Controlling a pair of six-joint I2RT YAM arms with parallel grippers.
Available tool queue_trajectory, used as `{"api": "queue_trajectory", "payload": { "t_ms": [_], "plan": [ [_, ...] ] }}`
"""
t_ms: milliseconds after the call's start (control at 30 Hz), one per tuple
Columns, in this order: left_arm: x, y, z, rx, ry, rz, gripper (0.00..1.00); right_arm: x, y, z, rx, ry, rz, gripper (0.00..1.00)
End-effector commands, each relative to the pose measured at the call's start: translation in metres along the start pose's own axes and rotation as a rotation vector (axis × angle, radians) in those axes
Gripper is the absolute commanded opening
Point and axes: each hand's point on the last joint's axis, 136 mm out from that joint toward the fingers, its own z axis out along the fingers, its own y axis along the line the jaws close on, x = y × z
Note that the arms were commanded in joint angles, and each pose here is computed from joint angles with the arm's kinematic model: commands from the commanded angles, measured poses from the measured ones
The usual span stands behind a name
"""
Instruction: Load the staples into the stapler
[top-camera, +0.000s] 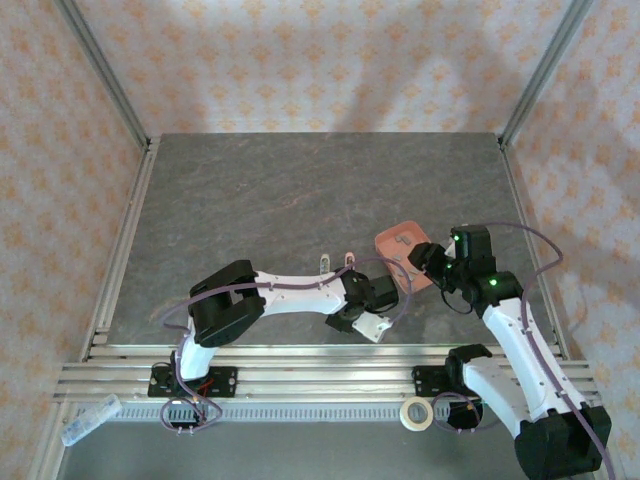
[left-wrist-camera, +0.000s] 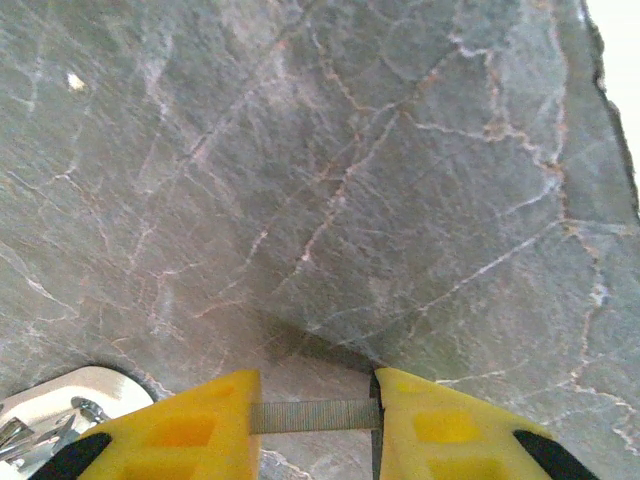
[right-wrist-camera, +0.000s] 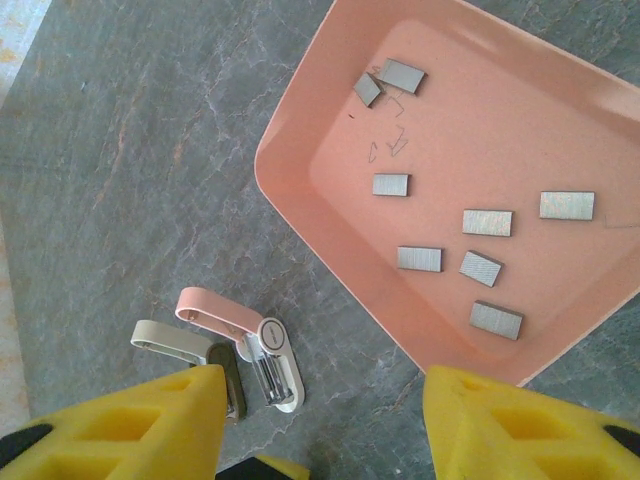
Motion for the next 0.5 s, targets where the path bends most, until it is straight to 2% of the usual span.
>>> {"api": "queue_trajectory", "payload": {
  "t_ms": [0, 167, 467],
  "plan": [
    [-0.02, 0.008, 0.017, -0.028, -0.056, -0.027, 0.29, 0.002, -0.009, -0.001, 0.029, -0.008, -0.007, 0.54],
    [-0.022, 0.01, 0.018, -0.042, -0.071, -0.042, 0.33, 0.003, -0.008, -0.002, 0.029, -0.002, -0.008, 0.55],
    [-0.03, 0.014, 0.007, -0.076, -0.145, -0.08, 0.5, 0.004, -0.007, -0.003, 0.023, 0.005, 0.004, 0.55]
  ]
}}
